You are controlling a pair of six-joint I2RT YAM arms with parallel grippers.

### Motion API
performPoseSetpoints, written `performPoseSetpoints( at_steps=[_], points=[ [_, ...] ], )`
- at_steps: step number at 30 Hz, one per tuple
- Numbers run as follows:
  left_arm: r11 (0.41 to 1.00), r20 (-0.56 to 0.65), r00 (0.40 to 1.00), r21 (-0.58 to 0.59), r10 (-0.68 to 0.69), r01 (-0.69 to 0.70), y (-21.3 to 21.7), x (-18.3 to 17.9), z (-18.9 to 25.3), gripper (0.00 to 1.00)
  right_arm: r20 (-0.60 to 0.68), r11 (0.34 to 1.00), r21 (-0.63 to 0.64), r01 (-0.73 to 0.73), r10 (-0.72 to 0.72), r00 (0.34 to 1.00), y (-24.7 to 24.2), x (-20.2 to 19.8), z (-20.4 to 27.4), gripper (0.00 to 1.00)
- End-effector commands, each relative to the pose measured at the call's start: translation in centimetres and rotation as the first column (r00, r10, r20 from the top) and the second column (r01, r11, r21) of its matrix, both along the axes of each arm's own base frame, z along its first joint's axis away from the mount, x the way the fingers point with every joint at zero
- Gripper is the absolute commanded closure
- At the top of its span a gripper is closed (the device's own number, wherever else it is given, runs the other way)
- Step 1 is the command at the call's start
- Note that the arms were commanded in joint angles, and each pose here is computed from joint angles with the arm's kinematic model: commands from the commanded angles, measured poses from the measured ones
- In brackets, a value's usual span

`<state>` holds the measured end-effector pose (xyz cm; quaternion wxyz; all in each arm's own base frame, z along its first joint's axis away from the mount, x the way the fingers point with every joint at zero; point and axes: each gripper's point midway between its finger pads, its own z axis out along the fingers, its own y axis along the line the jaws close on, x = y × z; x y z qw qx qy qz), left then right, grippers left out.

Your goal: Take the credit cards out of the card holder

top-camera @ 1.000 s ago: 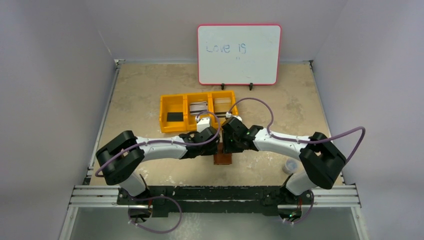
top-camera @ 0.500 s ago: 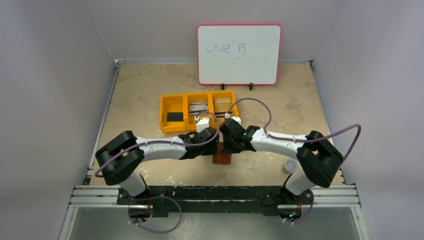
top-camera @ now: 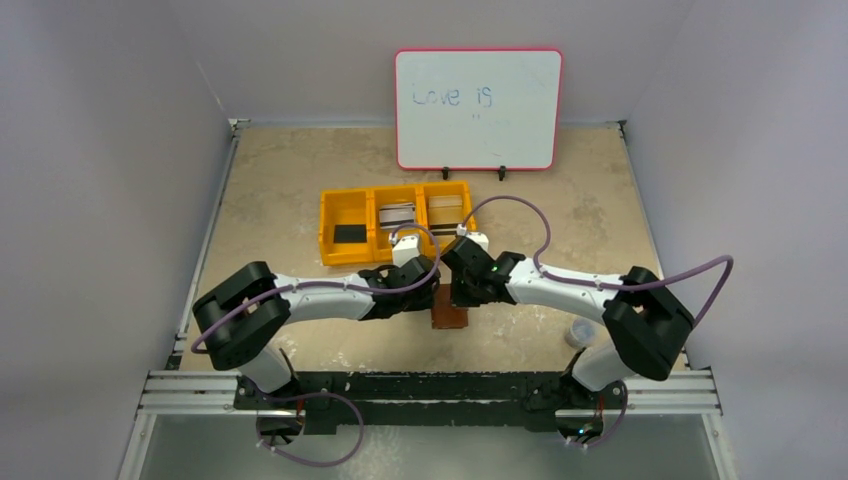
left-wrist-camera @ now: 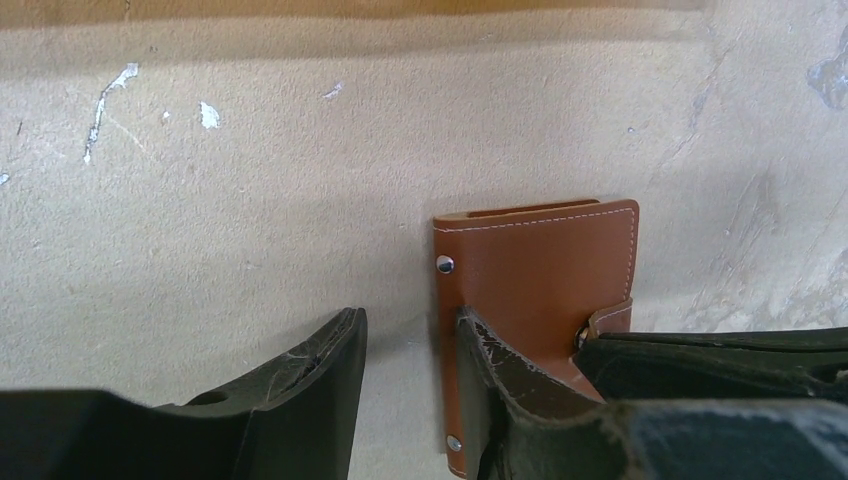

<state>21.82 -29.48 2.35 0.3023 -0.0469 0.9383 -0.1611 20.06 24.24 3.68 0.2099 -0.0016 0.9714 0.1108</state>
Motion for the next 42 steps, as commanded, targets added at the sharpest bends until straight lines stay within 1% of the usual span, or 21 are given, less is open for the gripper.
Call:
performPoseSetpoints(
  at_steps=[1, 4, 6, 8, 10, 12, 15, 20, 23, 25, 27, 28, 29, 30, 34, 36, 42],
  points=[
    [0.991, -0.061, 0.998, 0.137, 0.014, -0.006, 2.7, -1.4, -3.0, 0.63, -0.003, 0.986, -0.151, 0.066, -0.067, 0.998, -3.6, -0.4, -1.3, 1.0],
    [0.993, -0.052, 0.999, 0.116, 0.006, 0.0, 2.2, -1.3, -2.7, 0.62, 0.003, 0.992, -0.121, 0.046, -0.046, 0.999, -3.0, -0.4, -0.5, 0.99],
    [0.996, -0.037, 0.999, 0.09, 0.002, 0.001, 1.7, -1.1, -2.0, 0.59, 0.023, 0.996, -0.085, 0.038, -0.036, 0.999, -2.3, 0.0, 0.8, 0.87],
    [0.998, -0.022, 1.0, 0.055, -0.003, 0.005, 1.0, -0.8, -1.2, 0.55, 0.041, 0.998, -0.06, 0.02, -0.018, 0.999, -1.8, 0.3, 2.0, 0.72],
    [1.0, -0.004, 1.0, 0.006, -0.01, 0.01, 0.2, -0.6, -0.1, 0.5, 0.05, 0.996, -0.079, 0.035, -0.031, 0.998, -2.2, 0.5, 2.7, 0.63],
    [0.999, 0.01, 1.0, -0.039, -0.015, 0.016, -0.6, -0.4, 0.9, 0.47, 0.034, 0.993, -0.111, 0.043, -0.039, 0.999, -2.6, 0.3, 2.5, 0.55],
    [0.996, 0.009, 1.0, -0.083, -0.023, 0.023, -1.3, -0.4, 1.5, 0.45, 0.006, 0.987, -0.15, 0.06, -0.06, 0.998, -3.3, -0.1, 1.3, 0.47],
    [0.994, -0.02, 0.999, -0.099, -0.041, 0.039, -1.8, -1.0, 0.6, 0.44, -0.025, 0.99, -0.135, 0.043, -0.047, 0.999, -2.5, -0.3, -0.2, 0.44],
    [0.992, -0.034, 0.997, -0.111, -0.073, 0.068, -2.3, -1.3, 0.3, 0.44, -0.022, 0.987, -0.151, 0.045, -0.049, 0.999, -2.2, 0.3, -0.7, 0.44],
    [0.992, -0.048, 0.995, -0.095, -0.088, 0.083, -2.4, -1.4, -0.2, 0.44, -0.032, 0.984, -0.171, 0.054, -0.06, 0.998, -2.4, 0.3, -1.6, 0.46],
    [0.992, -0.061, 0.994, -0.087, -0.092, 0.087, -2.5, -1.6, -0.6, 0.44, -0.057, 0.98, -0.19, 0.056, -0.068, 0.996, -2.8, -0.3, -3.0, 0.52],
    [0.992, -0.064, 0.994, -0.088, -0.093, 0.087, -2.5, -1.7, -0.7, 0.44, -0.065, 0.977, -0.203, 0.062, -0.076, 0.995, -3.3, -0.6, -3.5, 0.6],
    [0.993, -0.068, 0.993, -0.085, -0.092, 0.086, -2.4, -1.7, -0.8, 0.44, -0.067, 0.975, -0.211, 0.074, -0.09, 0.994, -3.7, -0.8, -3.7, 0.64],
    [0.994, -0.076, 0.993, -0.073, -0.091, 0.085, -2.2, -1.8, -1.2, 0.44, -0.067, 0.974, -0.208, 0.085, -0.101, 0.993, -4.0, -1.0, -3.9, 0.65],
    [0.997, -0.113, 0.99, -0.01, -0.08, 0.079, -1.4, -2.2, -3.1, 0.45, -0.053, 0.993, -0.108, 0.051, -0.057, 0.997, -3.1, -1.2, -3.9, 0.75],
    [0.997, -0.128, 0.989, 0.015, -0.078, 0.081, -1.0, -2.3, -3.8, 0.46, -0.036, 0.997, -0.065, 0.039, -0.042, 0.998, -2.7, -1.0, -3.5, 0.79],
    [0.992, -0.15, 0.987, 0.107, -0.051, 0.068, 0.4, -2.5, -5.1, 0.5, -0.023, 0.996, 0.062, 0.068, -0.067, 0.998, -3.4, -0.1, -2.7, 0.9]
  ],
)
